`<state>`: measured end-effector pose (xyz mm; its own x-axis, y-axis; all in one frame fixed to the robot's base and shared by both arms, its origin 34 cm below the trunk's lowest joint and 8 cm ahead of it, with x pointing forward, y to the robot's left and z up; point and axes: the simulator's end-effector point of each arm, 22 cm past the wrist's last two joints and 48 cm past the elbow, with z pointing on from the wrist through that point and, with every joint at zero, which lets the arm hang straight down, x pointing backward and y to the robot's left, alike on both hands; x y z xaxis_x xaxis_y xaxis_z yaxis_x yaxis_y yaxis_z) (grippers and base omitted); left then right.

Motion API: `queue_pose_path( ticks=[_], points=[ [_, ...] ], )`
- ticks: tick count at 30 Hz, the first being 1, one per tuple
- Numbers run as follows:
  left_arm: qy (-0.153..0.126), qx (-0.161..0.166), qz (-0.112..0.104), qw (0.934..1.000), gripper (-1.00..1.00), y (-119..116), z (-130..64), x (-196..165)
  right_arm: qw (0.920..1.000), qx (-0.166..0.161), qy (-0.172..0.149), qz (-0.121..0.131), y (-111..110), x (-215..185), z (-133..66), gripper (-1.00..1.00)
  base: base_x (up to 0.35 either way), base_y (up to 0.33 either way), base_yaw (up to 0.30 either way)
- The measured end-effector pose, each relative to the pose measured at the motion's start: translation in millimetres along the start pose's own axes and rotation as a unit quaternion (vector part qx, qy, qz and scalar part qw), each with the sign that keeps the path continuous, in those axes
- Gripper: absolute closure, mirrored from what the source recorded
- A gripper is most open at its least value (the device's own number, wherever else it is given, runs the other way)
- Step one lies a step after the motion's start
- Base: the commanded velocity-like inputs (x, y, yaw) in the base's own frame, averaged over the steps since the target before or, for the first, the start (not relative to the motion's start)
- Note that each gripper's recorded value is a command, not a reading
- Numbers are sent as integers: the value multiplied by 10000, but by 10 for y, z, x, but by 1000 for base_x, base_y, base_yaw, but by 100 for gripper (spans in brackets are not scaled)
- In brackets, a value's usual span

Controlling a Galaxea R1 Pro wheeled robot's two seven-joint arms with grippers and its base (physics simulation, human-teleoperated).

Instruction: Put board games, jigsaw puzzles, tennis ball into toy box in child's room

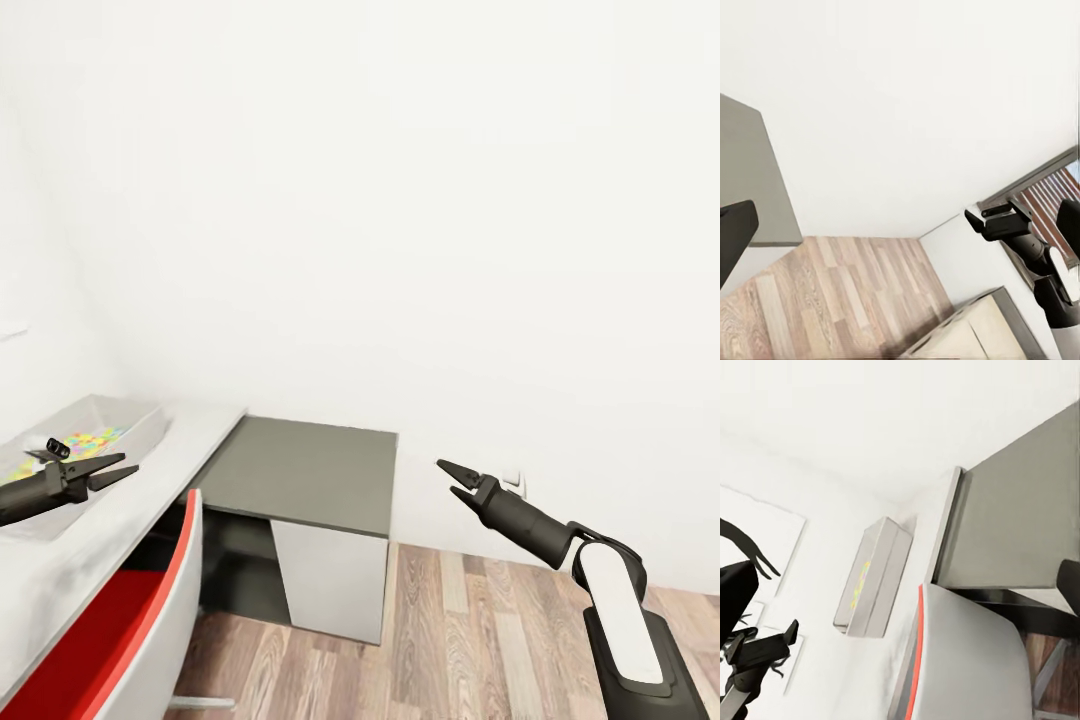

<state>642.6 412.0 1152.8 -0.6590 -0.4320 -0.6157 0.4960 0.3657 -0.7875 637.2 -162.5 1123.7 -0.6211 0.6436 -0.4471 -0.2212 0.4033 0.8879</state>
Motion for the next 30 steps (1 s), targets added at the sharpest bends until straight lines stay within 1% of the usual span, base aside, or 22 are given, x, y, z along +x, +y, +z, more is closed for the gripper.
queue_pose_path(
  ticks=[15,21,30],
  points=[
    [3,-1,-1,10000,-100,2,2,2,10000,-1,1,3,-1,1,3,-100,-17,0,-277],
    [4,-1,-3,10000,-100,4,2,2,10000,3,1,0,-4,0,2,-100,-130,-23,-277],
    [8,-6,-6,10000,-100,9,3,5,10000,11,-3,-4,-10,-3,2,-100,-193,-140,-268]
  ],
)
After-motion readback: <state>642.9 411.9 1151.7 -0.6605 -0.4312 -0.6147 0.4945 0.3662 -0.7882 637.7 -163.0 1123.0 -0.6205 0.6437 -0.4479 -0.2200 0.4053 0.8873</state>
